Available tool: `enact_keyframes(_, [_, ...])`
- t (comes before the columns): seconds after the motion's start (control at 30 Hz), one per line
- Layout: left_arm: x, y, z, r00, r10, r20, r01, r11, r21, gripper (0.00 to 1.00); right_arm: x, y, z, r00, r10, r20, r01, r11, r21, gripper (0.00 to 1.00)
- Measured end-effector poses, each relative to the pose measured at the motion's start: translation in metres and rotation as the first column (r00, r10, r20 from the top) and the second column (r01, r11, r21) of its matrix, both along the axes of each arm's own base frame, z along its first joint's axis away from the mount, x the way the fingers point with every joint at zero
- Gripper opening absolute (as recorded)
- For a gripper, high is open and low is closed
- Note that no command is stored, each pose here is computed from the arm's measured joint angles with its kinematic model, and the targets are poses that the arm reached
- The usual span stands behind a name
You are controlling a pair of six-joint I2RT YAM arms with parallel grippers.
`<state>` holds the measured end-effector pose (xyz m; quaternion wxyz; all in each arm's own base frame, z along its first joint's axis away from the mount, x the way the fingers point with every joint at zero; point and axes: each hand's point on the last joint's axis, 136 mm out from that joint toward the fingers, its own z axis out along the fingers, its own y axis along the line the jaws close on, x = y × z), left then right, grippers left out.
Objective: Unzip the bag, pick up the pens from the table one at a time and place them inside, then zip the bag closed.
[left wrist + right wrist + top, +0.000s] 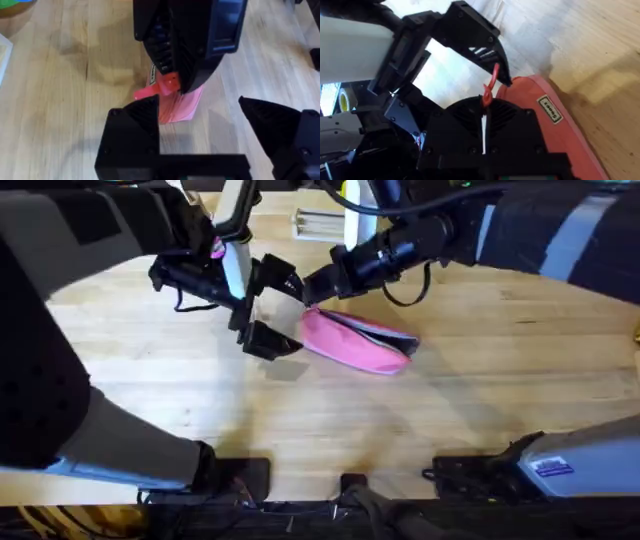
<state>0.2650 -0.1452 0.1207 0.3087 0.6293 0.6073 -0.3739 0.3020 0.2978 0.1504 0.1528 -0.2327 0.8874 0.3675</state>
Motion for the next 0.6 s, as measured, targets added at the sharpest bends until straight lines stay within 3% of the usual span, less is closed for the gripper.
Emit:
enact_keyframes(0.2, [0.002,-0.014,-0.024,0.995,-0.021,-0.092,0.015,0.998,-0.059,0.958,0.000,0.000,0.000,1.000,0.000,0.000,0.000,1.000,0.000,0.031])
enact_keyframes(0.47, [0.004,-0.019,-0.019,0.995,-0.010,-0.104,-0.002,0.993,-0.115,0.955,0.000,0.000,0.000,1.000,0.000,0.000,0.000,1.000,0.000,0.031])
enact_keyframes(0.53, [0.005,-0.019,-0.017,0.994,-0.009,-0.104,-0.004,0.992,-0.122,0.831,0.000,0.000,0.000,1.000,0.000,0.000,0.000,1.000,0.000,0.031])
enact_keyframes(0.6, [0.006,-0.020,-0.017,0.995,-0.009,-0.097,-0.003,0.992,-0.125,0.541,0.000,0.000,0.000,1.000,0.000,-0.001,0.000,1.000,0.000,0.031])
